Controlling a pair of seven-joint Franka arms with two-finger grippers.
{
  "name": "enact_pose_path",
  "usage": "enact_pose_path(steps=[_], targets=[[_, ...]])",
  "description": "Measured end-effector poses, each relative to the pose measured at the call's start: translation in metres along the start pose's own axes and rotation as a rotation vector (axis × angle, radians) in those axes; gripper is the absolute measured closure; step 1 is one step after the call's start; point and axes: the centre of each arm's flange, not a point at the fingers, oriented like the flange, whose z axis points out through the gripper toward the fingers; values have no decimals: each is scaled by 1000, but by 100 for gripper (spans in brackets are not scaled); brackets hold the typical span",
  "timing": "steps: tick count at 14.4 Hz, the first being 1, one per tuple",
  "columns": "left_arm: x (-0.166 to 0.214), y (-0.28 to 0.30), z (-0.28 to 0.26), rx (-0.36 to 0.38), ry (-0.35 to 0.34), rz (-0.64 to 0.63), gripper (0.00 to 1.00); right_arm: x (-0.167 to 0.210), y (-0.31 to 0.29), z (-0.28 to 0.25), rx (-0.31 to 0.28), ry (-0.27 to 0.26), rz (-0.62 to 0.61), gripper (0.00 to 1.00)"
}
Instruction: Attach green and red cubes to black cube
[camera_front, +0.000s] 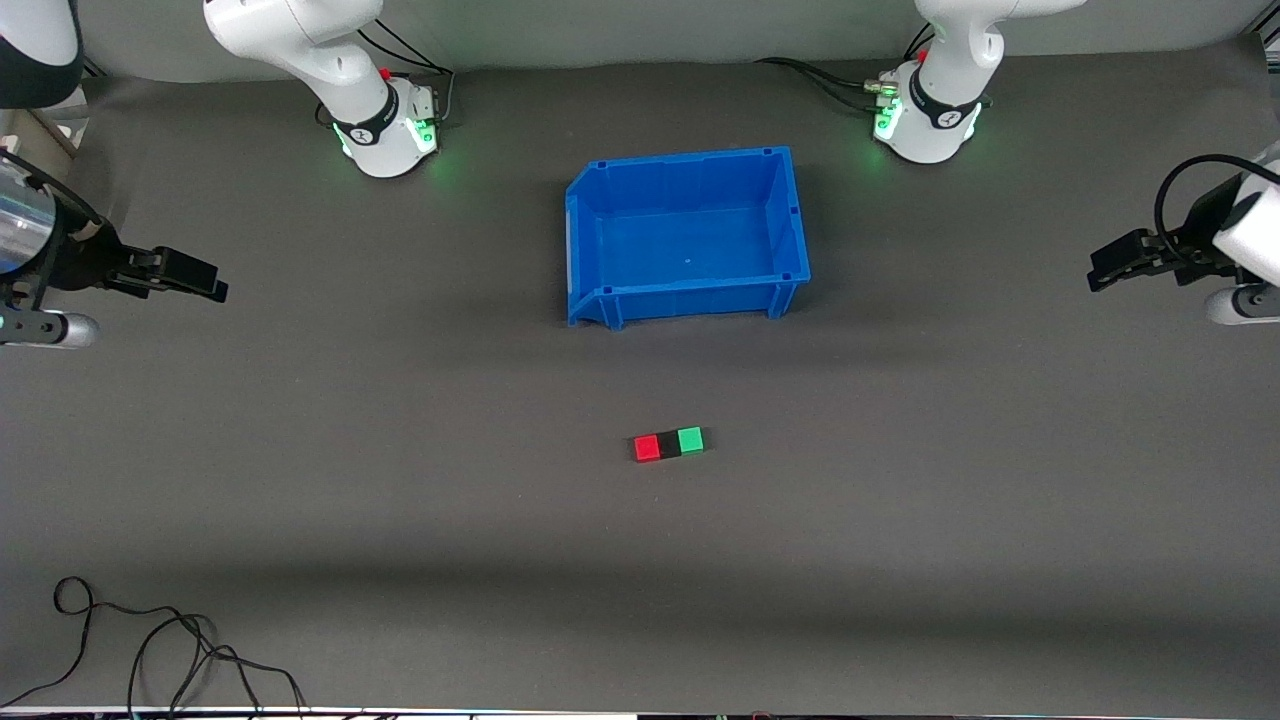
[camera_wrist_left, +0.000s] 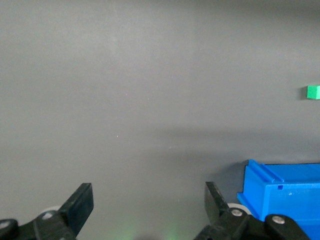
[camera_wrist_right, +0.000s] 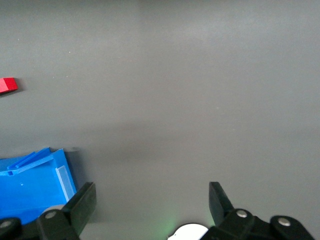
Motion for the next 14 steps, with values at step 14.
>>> enact_pose_path(steps=[14], targets=[[30, 6, 3, 28, 33, 55, 0, -14, -22, -14, 15, 28, 72, 0]])
